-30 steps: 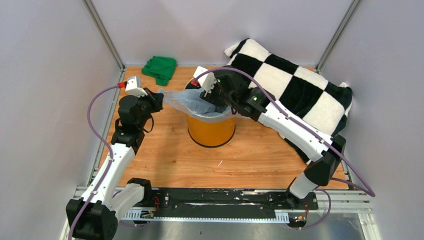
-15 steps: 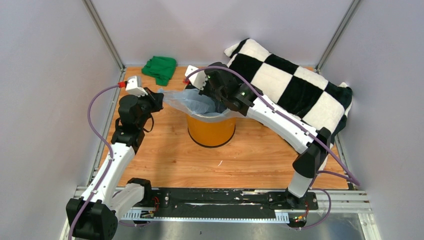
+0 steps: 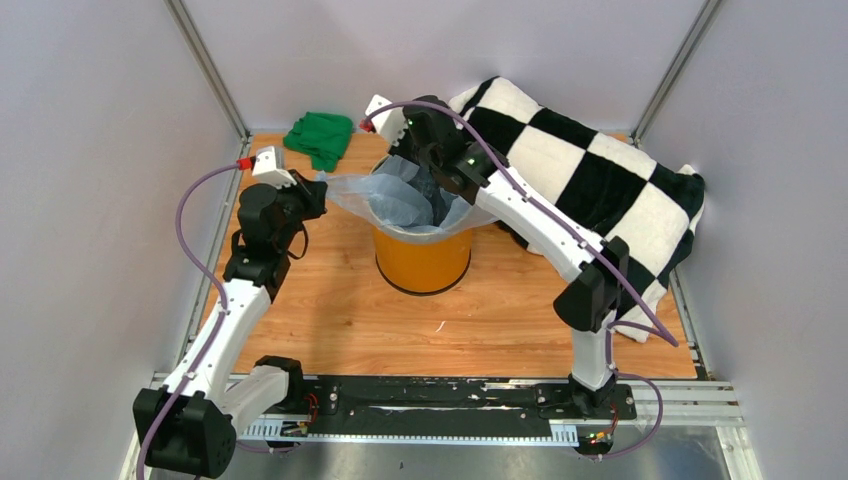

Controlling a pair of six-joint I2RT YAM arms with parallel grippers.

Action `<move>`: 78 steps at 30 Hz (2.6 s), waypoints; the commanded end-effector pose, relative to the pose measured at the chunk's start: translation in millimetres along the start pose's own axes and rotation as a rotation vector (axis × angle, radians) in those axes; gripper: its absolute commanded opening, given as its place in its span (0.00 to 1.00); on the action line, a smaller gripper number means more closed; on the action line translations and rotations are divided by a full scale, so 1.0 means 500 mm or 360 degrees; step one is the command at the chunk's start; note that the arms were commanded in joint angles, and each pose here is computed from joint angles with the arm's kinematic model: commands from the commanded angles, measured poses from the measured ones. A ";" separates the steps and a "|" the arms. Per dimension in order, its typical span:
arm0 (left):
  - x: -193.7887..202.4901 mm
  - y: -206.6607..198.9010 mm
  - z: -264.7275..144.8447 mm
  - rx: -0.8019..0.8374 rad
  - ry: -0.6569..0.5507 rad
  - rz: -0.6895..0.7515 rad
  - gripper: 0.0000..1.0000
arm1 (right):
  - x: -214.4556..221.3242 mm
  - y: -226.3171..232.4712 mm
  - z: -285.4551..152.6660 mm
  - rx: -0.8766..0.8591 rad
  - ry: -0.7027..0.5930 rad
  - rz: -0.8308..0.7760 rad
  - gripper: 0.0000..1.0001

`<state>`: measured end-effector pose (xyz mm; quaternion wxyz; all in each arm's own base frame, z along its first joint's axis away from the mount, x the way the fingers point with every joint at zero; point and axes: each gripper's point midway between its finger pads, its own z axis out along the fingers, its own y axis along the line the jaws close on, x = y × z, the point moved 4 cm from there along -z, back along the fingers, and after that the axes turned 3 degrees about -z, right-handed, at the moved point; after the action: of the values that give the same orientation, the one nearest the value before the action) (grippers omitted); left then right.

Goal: Put the trash bags into the trash bin

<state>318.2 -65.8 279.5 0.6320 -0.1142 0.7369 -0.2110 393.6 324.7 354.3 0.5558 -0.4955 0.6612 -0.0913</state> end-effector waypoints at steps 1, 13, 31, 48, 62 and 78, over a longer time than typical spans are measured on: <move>-0.024 -0.007 0.018 -0.0008 -0.0064 0.0003 0.00 | 0.012 -0.024 0.043 0.0069 0.0036 0.0078 0.00; 0.040 0.026 0.058 -0.0141 0.0071 -0.0115 0.00 | 0.037 -0.031 0.113 -0.0002 0.0012 0.0350 0.00; 0.121 0.055 0.021 -0.0198 0.0172 -0.0236 0.00 | 0.131 -0.021 0.139 -0.0506 0.0018 0.1029 0.00; 0.182 0.053 0.001 -0.0171 0.0280 -0.0235 0.00 | 0.089 -0.103 0.028 -0.0443 -0.0055 0.1363 0.61; 0.183 0.054 0.002 -0.0171 0.0286 -0.0224 0.00 | 0.194 -0.143 -0.145 -0.0091 0.0208 0.1586 0.68; 0.171 0.043 0.009 -0.0144 0.0278 -0.0239 0.00 | 0.308 -0.057 -0.243 0.0043 0.0179 0.1929 0.58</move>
<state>306.1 -84.1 184.9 0.5310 -0.1802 0.7950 -0.2315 324.7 149.7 320.1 0.4611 -0.0628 0.8642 0.1914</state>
